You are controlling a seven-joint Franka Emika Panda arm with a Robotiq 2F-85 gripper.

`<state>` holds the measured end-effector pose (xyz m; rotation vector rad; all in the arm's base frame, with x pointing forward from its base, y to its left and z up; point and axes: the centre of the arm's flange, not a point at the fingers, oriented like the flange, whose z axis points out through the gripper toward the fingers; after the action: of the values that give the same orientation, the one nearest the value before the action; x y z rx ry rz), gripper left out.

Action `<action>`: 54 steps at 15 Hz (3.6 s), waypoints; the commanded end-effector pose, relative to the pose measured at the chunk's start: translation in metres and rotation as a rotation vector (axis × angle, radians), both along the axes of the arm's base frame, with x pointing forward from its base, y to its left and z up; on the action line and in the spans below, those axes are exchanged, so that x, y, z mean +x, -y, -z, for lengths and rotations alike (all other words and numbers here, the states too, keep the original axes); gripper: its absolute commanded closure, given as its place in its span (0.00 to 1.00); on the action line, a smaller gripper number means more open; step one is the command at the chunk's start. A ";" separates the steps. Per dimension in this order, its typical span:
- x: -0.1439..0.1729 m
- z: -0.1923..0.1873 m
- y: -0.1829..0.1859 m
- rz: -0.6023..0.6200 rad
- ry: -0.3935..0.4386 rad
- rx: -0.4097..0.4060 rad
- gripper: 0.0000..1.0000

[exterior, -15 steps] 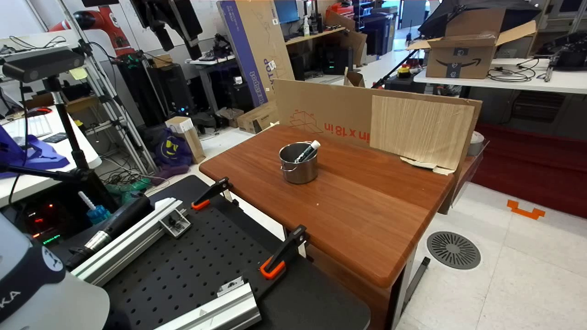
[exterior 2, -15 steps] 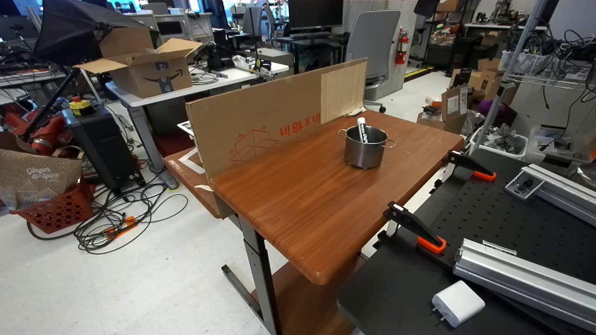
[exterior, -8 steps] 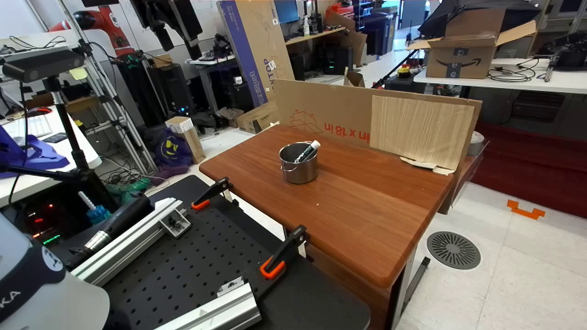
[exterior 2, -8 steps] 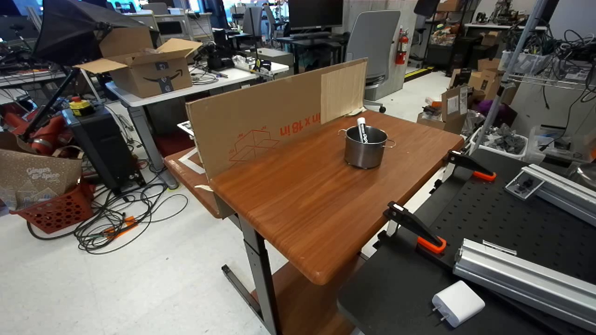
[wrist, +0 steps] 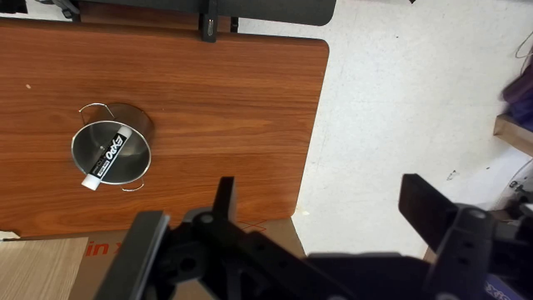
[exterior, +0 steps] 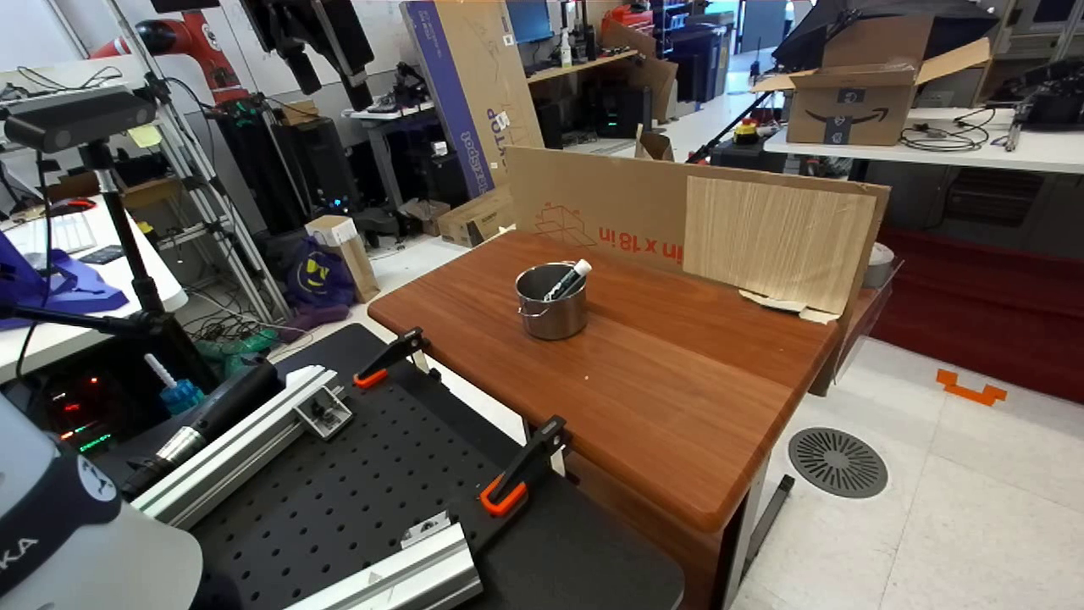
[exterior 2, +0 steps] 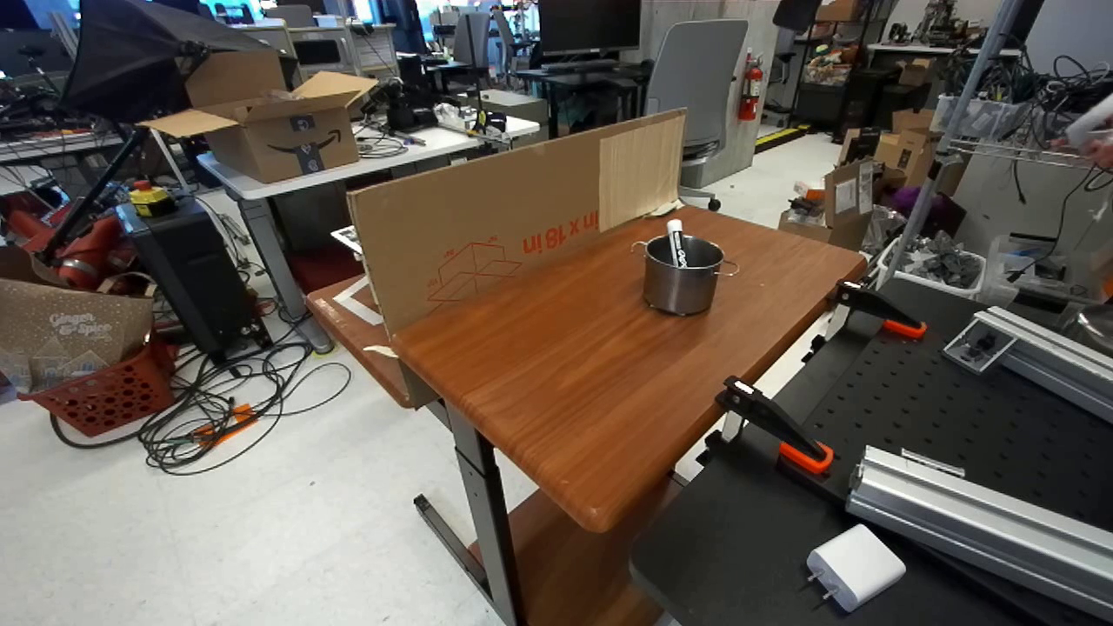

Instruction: Remove the marker from the pot and place it on the table

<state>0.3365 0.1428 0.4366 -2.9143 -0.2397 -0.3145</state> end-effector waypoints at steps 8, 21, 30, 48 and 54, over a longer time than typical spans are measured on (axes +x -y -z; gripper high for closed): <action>0.000 0.000 0.000 0.000 0.000 0.000 0.00; 0.000 0.000 0.000 0.000 0.000 0.000 0.00; 0.000 0.000 0.000 0.000 0.000 0.000 0.00; 0.048 0.066 0.065 0.218 -0.060 0.040 0.00; 0.097 0.110 0.103 0.348 -0.084 0.034 0.00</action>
<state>0.4005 0.0464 0.3470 -2.9298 0.2205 -0.2451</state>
